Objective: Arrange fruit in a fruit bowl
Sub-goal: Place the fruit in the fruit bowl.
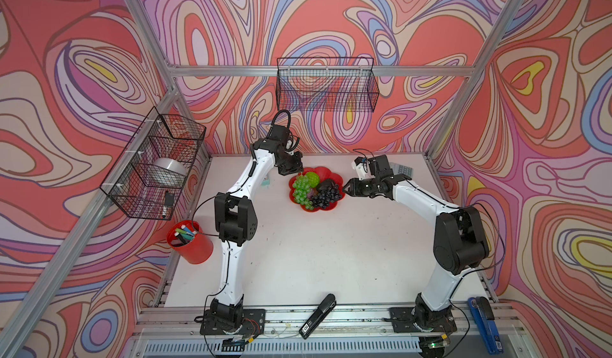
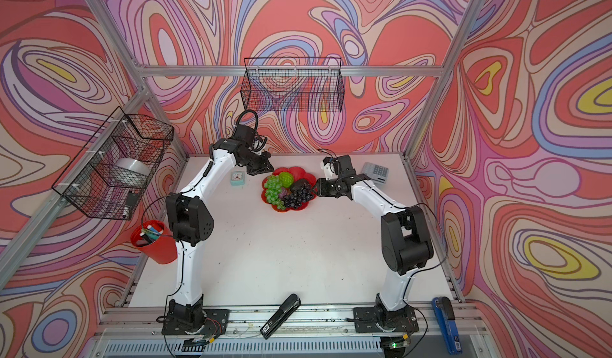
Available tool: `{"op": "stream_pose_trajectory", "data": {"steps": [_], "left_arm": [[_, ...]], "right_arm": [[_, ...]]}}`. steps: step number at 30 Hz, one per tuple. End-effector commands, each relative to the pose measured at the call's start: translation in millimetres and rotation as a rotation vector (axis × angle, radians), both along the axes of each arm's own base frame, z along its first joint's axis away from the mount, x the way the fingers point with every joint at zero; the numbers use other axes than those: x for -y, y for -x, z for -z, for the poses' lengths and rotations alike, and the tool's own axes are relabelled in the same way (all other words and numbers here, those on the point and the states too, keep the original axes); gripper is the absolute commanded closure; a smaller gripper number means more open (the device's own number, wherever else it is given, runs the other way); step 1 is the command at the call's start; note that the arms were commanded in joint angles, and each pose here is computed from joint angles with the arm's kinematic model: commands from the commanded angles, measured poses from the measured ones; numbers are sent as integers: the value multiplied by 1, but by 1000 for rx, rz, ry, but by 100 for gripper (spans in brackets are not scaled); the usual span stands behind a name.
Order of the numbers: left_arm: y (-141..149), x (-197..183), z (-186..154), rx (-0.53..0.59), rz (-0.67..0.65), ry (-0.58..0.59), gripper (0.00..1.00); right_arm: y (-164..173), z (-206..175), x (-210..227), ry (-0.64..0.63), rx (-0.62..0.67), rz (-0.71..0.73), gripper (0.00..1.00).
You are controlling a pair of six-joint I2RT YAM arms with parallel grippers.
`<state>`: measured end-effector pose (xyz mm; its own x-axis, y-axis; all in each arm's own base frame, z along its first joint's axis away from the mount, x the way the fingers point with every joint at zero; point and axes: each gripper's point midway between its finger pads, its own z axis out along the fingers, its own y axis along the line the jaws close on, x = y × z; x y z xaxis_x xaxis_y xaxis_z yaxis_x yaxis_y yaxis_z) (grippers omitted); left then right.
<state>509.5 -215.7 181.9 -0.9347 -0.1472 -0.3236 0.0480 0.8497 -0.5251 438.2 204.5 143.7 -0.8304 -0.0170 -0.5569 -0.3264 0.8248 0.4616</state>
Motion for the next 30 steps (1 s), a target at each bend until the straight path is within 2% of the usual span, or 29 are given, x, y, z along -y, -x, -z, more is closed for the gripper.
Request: {"op": "stream_pose_trajectory", "data": {"steps": [1, 19, 30], "left_arm": [[-5, -5, 1, -1, -8, -15, 100], [-30, -10, 28, 9, -25, -69, 100], [-37, 6, 41, 6, 33, -1, 98]], "right_arm": [[-4, -6, 1, 9, 26, -5, 64], [6, 1, 2, 6, -5, -15, 64], [8, 7, 1, -7, -25, -11, 64]]}}
